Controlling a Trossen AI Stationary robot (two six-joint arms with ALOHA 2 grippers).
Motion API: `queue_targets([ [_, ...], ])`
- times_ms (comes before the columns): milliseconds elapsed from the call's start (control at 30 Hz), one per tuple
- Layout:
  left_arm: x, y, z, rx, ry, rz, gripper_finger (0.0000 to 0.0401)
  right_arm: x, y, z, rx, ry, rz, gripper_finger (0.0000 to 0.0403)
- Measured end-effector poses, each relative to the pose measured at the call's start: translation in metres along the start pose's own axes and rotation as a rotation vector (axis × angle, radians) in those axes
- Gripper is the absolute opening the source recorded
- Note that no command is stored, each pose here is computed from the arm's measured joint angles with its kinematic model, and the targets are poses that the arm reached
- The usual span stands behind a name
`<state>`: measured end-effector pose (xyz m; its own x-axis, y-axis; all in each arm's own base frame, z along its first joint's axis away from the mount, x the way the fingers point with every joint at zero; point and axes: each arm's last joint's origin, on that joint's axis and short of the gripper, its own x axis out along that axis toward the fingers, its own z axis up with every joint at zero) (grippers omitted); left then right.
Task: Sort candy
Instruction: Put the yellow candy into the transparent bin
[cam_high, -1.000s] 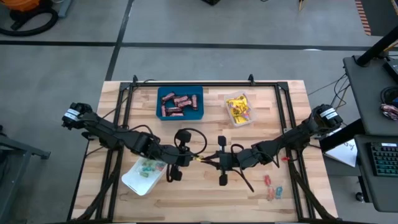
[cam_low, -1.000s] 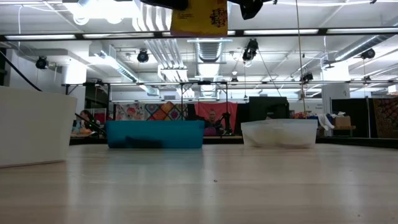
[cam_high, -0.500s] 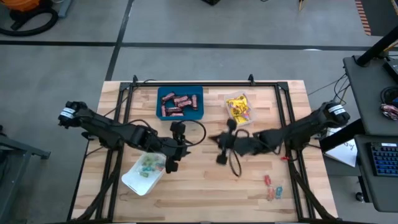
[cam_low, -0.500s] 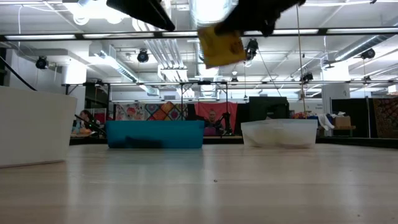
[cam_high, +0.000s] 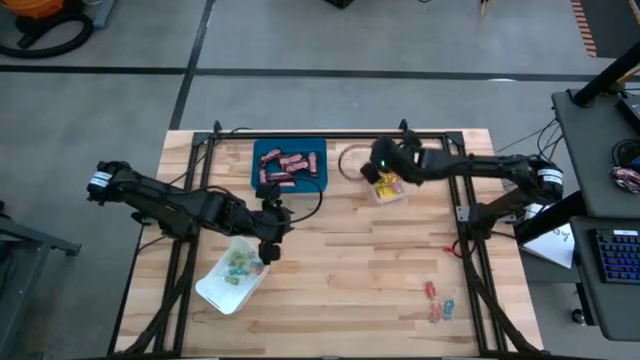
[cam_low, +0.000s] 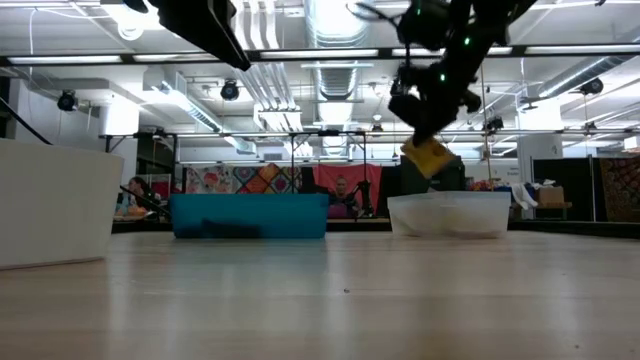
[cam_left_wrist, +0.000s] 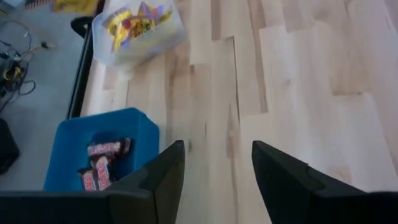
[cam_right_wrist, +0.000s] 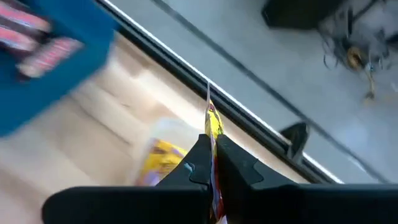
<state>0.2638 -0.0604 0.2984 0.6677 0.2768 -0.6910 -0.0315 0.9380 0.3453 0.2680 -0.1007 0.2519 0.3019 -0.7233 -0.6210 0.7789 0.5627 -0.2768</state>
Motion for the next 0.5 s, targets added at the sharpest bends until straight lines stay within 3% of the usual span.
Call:
queue_targets([
  [233,0.002,-0.001,-0.003,-0.024,0.011,0.001,0.0169,0.038,-0.023,-0.003,-0.019,0.116,-0.017,0.0009],
  [500,0.005,-0.002,-0.006,-0.031,0.022,0.001,0.0168,0.054,-0.019,-0.009,-0.083,0.168,-0.029,0.0027],
])
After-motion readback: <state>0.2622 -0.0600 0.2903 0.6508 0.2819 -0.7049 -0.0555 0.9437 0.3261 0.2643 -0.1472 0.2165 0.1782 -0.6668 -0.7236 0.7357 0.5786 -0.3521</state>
